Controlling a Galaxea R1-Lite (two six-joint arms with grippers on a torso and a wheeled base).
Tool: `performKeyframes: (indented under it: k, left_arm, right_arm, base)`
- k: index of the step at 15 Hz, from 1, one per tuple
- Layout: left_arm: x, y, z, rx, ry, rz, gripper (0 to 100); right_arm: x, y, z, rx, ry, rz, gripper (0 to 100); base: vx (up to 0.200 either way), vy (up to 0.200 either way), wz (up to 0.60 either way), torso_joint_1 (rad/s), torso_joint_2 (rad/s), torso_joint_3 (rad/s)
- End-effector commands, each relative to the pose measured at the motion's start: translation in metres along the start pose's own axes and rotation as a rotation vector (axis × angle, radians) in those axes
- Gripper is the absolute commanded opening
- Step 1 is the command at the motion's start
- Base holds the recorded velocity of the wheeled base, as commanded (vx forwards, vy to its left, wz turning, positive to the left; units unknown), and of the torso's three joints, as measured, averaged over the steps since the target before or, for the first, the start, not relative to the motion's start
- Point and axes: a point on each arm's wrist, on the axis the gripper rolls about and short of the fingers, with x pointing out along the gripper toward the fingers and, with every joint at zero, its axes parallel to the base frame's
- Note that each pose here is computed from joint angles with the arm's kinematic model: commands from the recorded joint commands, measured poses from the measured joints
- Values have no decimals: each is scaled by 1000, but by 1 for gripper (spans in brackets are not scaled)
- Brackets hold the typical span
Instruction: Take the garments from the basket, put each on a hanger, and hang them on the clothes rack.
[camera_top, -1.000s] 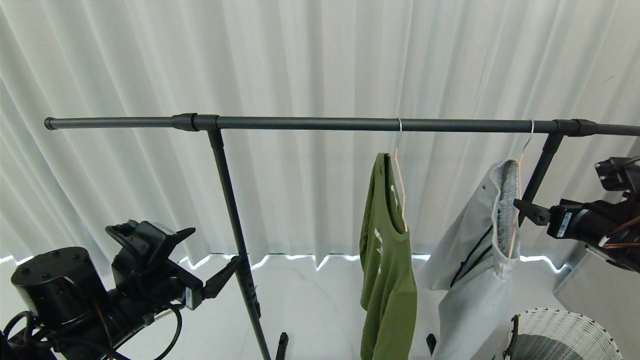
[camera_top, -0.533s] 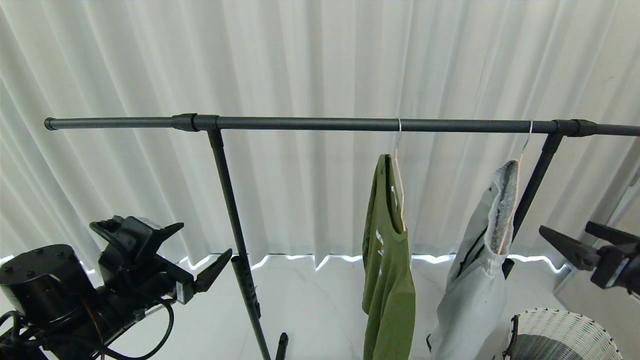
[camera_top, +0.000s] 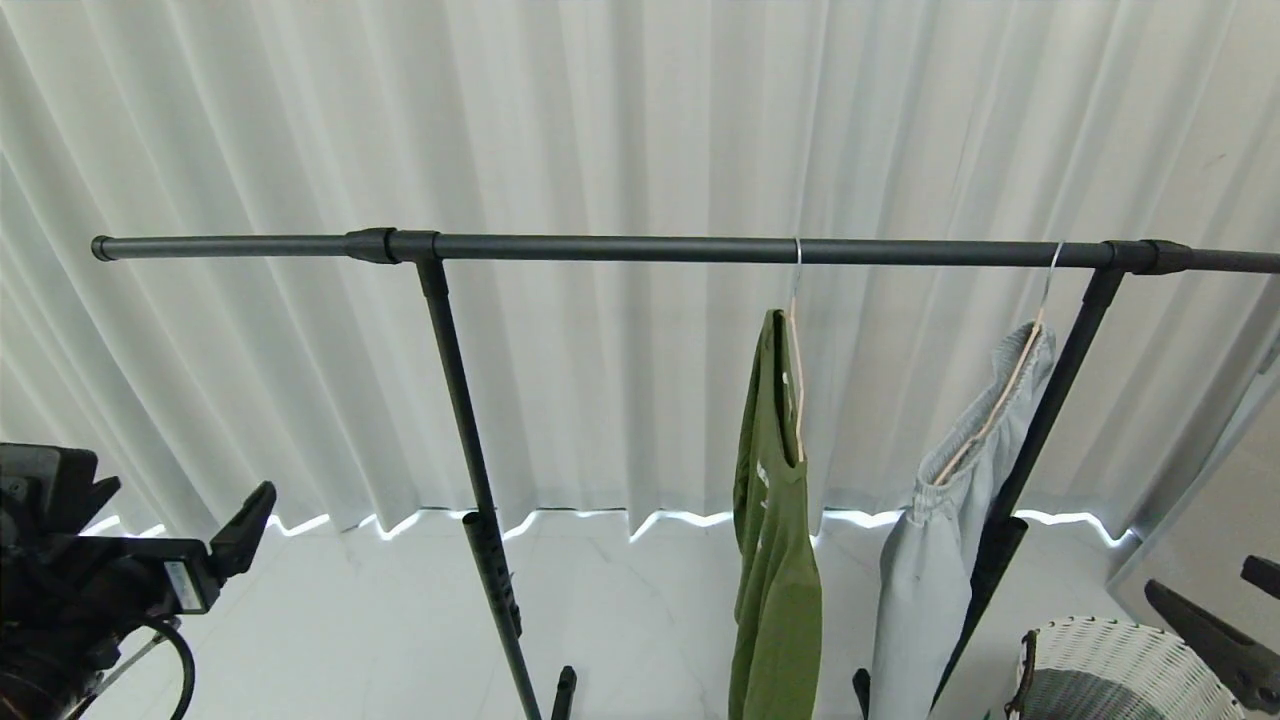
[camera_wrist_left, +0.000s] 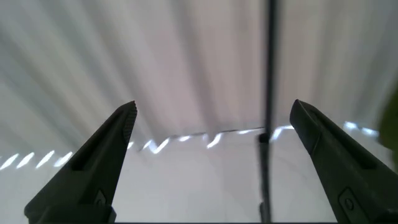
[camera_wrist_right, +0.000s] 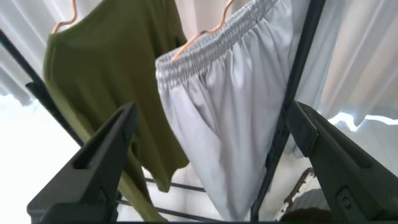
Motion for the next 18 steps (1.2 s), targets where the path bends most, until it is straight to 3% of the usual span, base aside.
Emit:
performKeyframes:
  k: [1,3,6,10,14,18]
  left_arm:
    - [-33,7,8,-50,-13,116,100]
    - [-68,4,-2,-65,66,109,100]
    - [-111,0,-21,-87,126,96,100]
    - [-150,-7,-49,-148,125,103,100]
    - [-166,-11,-68,-161,86,117,100]
    - [-166,-11,-68,-161,90,121,100]
  right_arm:
    - [-13,3,-1,-36,-38,4,100]
    - [-26,5,-11,-53,0,-2,100]
    - [-44,8,-27,-51,45,-16,100]
    - [-74,11,-62,-26,109,-48,100]
    - [-85,14,-61,-41,48,-105,100]
    - [-91,11,-63,-81,-18,-277,100]
  base:
    - [0,0,0,0,0,0]
    - [0,0,0,0,0,0]
    - [0,0,0,0,0,0]
    - [0,0,0,0,0,0]
    - [0,0,0,0,0,0]
    - [0,0,0,0,0,0]
